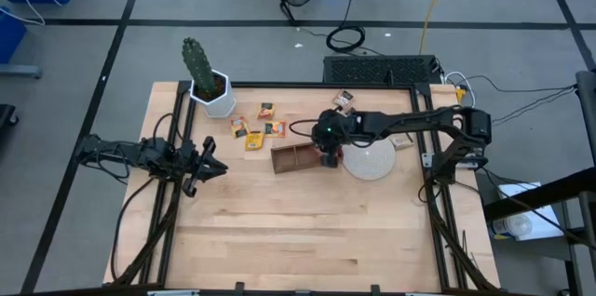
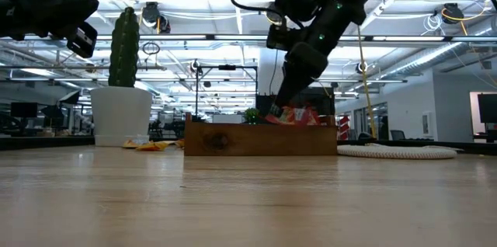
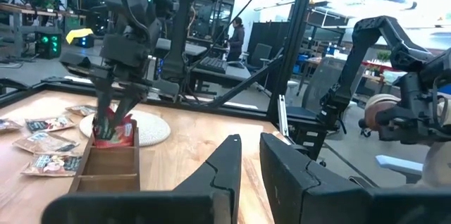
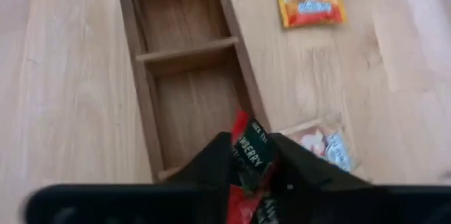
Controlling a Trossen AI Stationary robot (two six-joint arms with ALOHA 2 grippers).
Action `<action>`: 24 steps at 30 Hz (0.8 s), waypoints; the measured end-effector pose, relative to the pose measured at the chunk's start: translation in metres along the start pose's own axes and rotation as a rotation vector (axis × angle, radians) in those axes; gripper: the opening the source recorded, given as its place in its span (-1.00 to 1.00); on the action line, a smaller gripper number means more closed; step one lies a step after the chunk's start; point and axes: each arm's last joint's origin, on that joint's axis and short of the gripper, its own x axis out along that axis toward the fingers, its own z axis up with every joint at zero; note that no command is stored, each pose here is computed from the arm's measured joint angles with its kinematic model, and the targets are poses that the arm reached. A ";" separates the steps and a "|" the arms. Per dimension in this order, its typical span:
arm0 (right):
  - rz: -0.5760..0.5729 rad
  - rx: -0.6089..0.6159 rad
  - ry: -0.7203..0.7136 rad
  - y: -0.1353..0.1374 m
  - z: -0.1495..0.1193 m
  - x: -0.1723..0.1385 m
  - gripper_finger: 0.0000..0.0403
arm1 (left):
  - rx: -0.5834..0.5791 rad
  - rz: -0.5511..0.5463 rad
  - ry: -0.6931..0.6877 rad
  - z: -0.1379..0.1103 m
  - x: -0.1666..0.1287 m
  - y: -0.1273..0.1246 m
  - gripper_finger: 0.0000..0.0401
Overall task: Pick & Place Tea
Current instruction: Put the red tea bag into the right section of the wooden organizer
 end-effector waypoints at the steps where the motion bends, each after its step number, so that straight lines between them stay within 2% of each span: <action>1: 0.002 0.001 0.007 0.001 -0.001 -0.001 -0.82 | 0.000 0.000 0.001 0.000 0.000 0.000 -0.71; 3: -0.002 -0.006 -0.006 0.004 -0.003 -0.004 -0.95 | 0.000 0.000 0.000 0.000 0.000 0.000 -0.71; 10: -0.144 -0.030 -0.099 0.020 -0.021 -0.008 -0.99 | 0.000 0.000 0.001 0.000 0.000 0.000 -0.71; 17: -0.237 0.000 -0.317 0.038 -0.061 -0.001 -1.00 | 0.000 0.000 0.000 0.000 0.000 0.000 -0.71; 21: -0.270 0.026 -0.402 0.045 -0.082 0.002 -1.00 | 0.000 0.000 0.000 0.000 0.000 0.000 -0.71; 24: -0.336 0.040 -0.440 0.049 -0.094 0.001 -1.00 | 0.000 0.000 0.000 0.000 0.000 0.000 -0.71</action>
